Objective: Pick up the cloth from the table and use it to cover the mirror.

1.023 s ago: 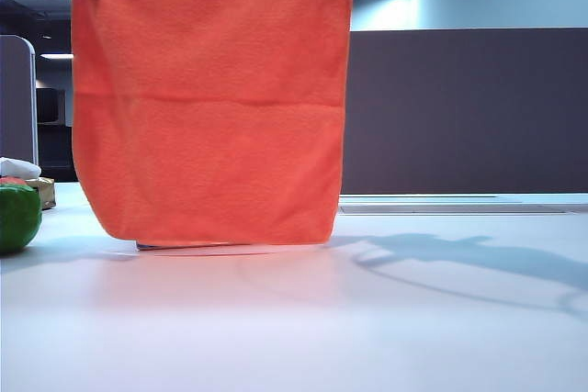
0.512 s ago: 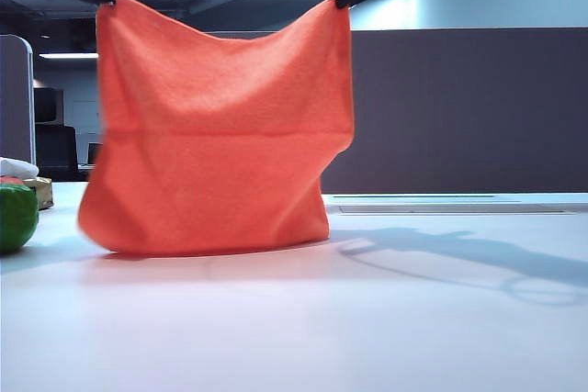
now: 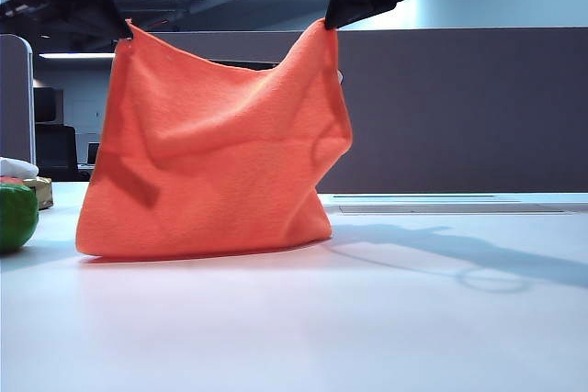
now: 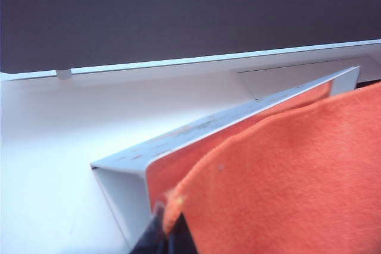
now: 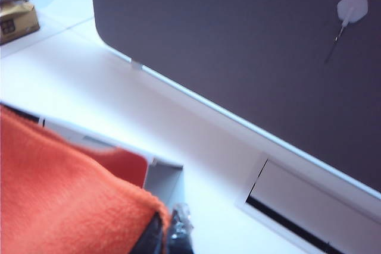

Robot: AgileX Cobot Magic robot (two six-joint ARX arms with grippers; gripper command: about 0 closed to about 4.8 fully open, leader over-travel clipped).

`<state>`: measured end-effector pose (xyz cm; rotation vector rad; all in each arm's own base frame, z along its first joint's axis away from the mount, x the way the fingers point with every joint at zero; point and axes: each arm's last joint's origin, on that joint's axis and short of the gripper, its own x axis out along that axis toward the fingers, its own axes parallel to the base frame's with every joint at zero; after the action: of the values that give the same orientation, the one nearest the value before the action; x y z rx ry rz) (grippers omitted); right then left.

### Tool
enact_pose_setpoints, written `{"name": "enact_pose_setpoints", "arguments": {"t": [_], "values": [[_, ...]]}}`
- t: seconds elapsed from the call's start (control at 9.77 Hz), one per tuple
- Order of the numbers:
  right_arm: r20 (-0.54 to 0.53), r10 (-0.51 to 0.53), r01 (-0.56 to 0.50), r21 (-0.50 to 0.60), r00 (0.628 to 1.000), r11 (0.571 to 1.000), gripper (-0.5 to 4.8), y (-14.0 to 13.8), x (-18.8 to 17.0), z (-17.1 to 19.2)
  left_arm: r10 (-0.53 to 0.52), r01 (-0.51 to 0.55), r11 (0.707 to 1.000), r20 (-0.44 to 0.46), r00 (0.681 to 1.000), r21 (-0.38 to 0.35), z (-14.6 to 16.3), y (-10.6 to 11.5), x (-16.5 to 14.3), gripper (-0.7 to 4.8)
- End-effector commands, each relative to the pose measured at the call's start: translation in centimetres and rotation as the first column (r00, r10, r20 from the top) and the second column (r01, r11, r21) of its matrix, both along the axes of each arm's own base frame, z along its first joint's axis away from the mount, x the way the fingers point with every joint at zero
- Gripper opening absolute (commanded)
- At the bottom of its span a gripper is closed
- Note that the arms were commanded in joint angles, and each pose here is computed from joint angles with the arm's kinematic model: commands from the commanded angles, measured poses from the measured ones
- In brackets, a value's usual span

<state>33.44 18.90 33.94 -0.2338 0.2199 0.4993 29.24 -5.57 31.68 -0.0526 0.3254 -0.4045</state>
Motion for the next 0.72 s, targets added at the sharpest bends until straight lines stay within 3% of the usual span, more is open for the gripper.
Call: {"name": "enact_pose_setpoints", "arguments": {"t": [0.1,0.51,0.72], "values": [[0.066,-0.015,0.013,0.033,0.998,0.999,-0.01,0.12,0.29,0.68,0.030,-0.030,1.000,0.082,0.996,-0.008,0.80,-0.01,0.32,-0.06],[0.135,-0.065,0.061,0.035,0.989,0.998,-0.01,-0.45,0.58,1.40,0.134,-0.134,0.991,0.100,0.986,-0.007,0.99,0.28,0.47,-0.06],[0.135,-0.075,0.071,0.035,0.988,0.997,-0.01,-0.72,0.76,1.38,0.135,-0.134,0.991,0.115,0.984,-0.012,1.09,0.26,0.56,-0.06]]}}
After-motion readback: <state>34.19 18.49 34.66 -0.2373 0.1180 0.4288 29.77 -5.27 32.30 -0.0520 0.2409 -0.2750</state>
